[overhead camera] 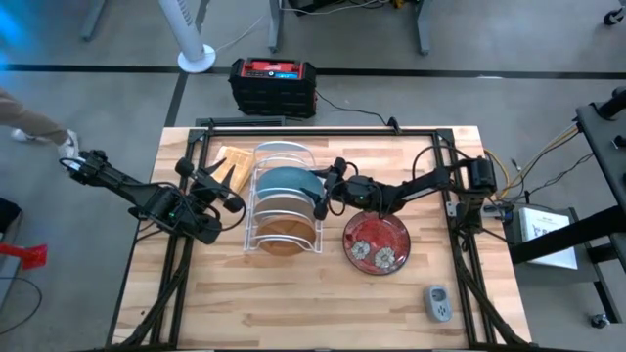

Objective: Sort dishes
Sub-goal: Put the blue plate into the dishwasher rack

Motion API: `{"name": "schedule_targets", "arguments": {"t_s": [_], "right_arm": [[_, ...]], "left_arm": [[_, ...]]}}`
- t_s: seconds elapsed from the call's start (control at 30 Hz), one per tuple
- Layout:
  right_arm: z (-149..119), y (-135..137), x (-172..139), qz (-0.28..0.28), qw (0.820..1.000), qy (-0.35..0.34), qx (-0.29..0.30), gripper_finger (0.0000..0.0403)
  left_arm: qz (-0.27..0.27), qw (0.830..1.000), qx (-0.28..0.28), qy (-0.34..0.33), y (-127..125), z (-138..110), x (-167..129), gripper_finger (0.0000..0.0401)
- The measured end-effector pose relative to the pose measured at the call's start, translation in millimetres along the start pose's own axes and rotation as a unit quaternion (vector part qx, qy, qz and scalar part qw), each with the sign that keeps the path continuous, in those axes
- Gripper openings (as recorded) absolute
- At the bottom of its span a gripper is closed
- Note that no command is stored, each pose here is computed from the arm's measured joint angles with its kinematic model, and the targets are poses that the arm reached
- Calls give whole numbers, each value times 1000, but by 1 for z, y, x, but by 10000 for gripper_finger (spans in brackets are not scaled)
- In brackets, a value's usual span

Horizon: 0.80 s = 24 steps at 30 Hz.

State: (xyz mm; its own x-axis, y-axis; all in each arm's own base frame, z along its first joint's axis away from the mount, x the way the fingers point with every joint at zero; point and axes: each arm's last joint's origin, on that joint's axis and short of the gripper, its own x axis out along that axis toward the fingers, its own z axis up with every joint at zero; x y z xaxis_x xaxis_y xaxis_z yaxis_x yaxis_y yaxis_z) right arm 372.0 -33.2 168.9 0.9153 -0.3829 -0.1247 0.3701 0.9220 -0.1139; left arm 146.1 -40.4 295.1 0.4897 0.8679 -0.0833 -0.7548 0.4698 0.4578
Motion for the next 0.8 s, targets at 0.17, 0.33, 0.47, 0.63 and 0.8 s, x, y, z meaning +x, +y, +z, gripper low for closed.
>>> {"name": "schedule_targets", "arguments": {"t_s": [0.17, 0.33, 0.47, 0.63, 0.8], "right_arm": [[5, -2, -5, -5, 1000, 22, -1, 271], [8, -2, -7, -4, 999, 31, 1, 271], [8, 1, -8, -2, 1000, 31, 2, 269], [8, 4, -10, -2, 999, 35, 3, 271], [8, 6, -11, -5, 999, 36, 3, 270]], "left_arm": [[-11, 1000, -3, 6, -1, 0, 0, 115], [-11, 1000, -8, 6, -1, 0, 0, 115], [-23, 1000, -11, 12, -2, 0, 0, 115], [-39, 999, -19, 21, -3, 0, 0, 115], [-59, 998, -21, 32, -4, 0, 0, 115]]}}
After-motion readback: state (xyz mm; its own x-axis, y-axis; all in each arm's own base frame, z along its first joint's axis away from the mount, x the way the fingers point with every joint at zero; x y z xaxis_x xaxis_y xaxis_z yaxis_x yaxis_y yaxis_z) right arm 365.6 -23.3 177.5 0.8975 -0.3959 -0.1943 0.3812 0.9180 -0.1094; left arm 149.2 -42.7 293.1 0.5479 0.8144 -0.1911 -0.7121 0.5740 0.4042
